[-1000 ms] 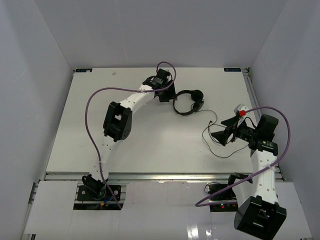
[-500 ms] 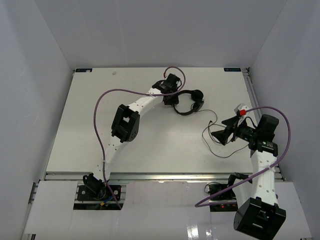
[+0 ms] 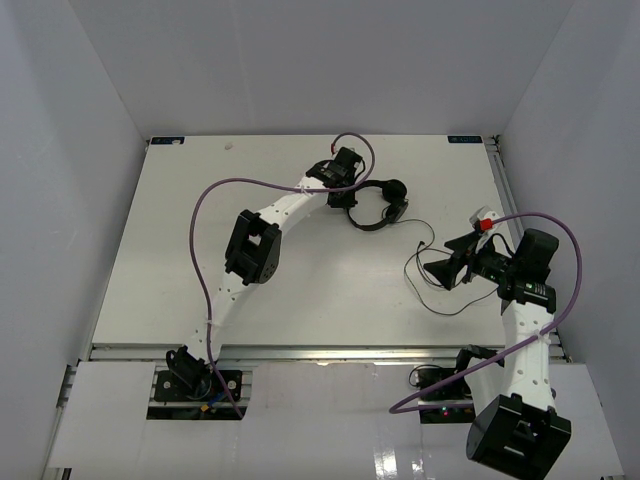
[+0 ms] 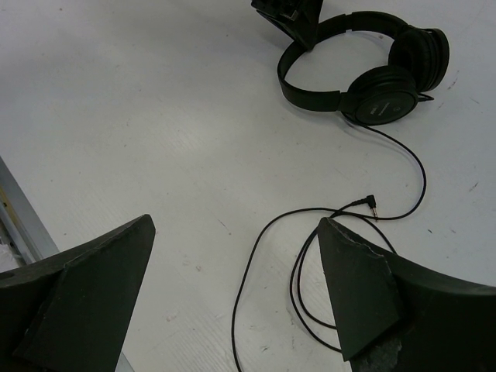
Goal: Wrap the headphones
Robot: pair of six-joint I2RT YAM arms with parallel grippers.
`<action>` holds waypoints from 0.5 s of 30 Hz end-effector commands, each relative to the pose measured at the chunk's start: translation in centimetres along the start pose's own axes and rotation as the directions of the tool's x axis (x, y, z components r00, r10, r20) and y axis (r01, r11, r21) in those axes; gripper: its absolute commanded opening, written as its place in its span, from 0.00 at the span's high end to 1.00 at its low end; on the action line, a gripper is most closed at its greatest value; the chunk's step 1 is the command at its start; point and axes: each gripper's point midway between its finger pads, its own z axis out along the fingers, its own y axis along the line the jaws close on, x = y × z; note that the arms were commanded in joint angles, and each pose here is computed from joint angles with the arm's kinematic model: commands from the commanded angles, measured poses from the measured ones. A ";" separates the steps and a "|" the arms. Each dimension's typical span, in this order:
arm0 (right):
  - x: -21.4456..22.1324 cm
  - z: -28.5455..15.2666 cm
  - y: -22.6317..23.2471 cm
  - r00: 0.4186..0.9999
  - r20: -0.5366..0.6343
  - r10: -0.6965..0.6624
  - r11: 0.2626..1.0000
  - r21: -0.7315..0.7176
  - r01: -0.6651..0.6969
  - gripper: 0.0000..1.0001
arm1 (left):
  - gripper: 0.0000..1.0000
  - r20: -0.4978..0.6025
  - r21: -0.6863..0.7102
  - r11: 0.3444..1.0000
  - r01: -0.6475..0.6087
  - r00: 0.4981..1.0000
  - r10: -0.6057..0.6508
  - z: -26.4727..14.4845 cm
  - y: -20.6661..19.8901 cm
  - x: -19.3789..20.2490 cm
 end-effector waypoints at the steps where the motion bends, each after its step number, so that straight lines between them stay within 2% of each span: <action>1: -0.5 -0.2 -0.6 1.000 0.017 -0.020 1.000 0.023 0.020 0.08 | 0.70 -0.069 0.017 1.000 -0.025 0.997 0.026 0.9 -0.1 2.3; 6: -0.1 -0.3 -0.7 1.000 0.025 -0.002 1.000 0.020 0.001 0.09 | 0.75 -0.091 0.042 0.998 -0.037 0.995 0.041 1.1 -0.6 3.2; 13: 0.0 -0.7 0.0 0.998 0.066 0.010 1.000 -0.029 -0.008 0.09 | 0.99 -0.087 0.045 0.998 -0.037 0.995 0.041 -0.1 -1.0 3.7; 15: 0.0 -0.7 0.3 0.997 0.074 -0.018 0.999 -0.034 0.021 0.09 | 1.00 -0.068 0.045 0.998 -0.035 0.997 0.038 -1.3 -0.9 3.0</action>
